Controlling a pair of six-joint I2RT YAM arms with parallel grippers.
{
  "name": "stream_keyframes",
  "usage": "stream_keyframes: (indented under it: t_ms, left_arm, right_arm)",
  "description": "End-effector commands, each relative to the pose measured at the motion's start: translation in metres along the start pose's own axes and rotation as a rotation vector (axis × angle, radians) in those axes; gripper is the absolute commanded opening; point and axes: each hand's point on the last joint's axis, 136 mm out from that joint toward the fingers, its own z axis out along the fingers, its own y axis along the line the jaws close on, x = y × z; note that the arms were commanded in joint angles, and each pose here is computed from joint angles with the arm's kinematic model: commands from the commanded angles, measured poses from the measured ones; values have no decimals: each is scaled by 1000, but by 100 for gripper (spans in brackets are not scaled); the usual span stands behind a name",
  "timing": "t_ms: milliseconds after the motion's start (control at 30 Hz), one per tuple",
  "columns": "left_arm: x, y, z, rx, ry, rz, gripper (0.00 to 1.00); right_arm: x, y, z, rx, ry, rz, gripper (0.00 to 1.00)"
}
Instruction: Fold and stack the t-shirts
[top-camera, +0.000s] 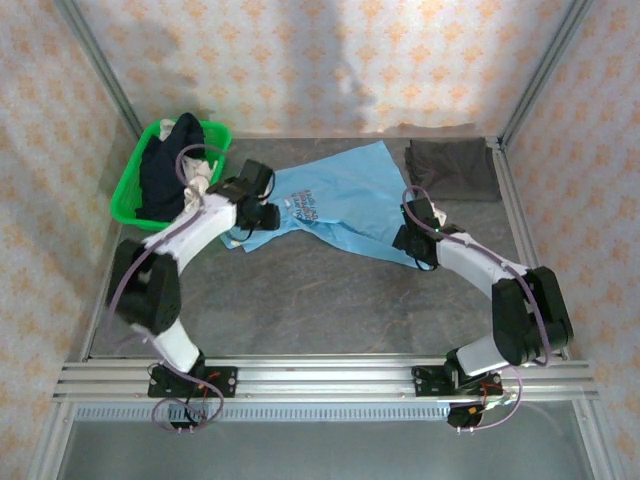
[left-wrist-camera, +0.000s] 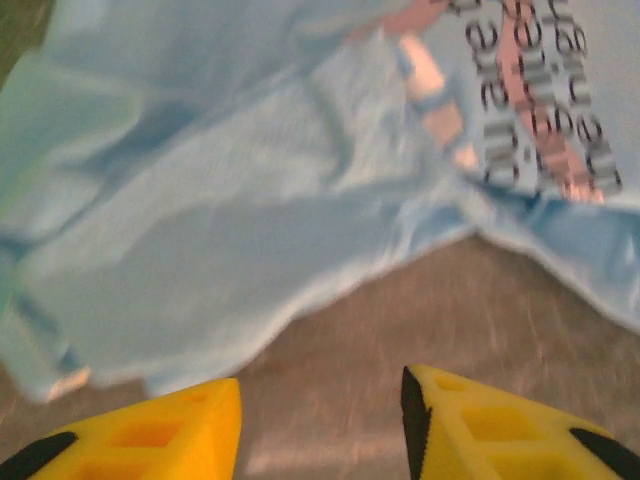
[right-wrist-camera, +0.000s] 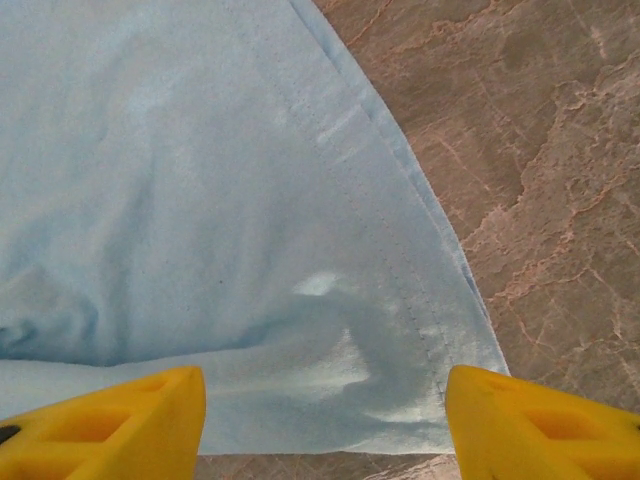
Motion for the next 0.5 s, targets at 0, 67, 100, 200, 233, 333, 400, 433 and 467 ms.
stream_keyframes:
  t_ms: [0,67,100,200,233,333,400,433,467]
  left_arm:
    - [-30,-5,19,-40,-6,35,48]
    - [-41,-10,38,-48,12,40,50]
    - [-48,-12,44,-50,9,44,51]
    - [-55,-14,62,-76,48,57,45]
    - [-53,-15,68,-79,70,59,37]
    - [-50,-14,66,-73,65,44,15]
    - [-48,-13,54,-71,35,31,7]
    - [-47,-12,46,-73,20,29,1]
    - [-45,-11,39,-74,11,31,0]
  right_arm:
    - [-5,3,0,-5,-9,11,65]
    - [-4,1,0,0,-9,12,65]
    - [-3,1,0,-3,-8,10,65]
    - [-1,0,0,0,-5,6,65]
    - [-1,-1,0,4,-5,4,65]
    - [-2,-4,-2,14,-13,-1,65]
    - [-3,-6,-3,20,-21,-1,65]
    - [-4,-6,-4,20,-24,-1,65]
    - [-4,-6,-4,20,-24,0,65]
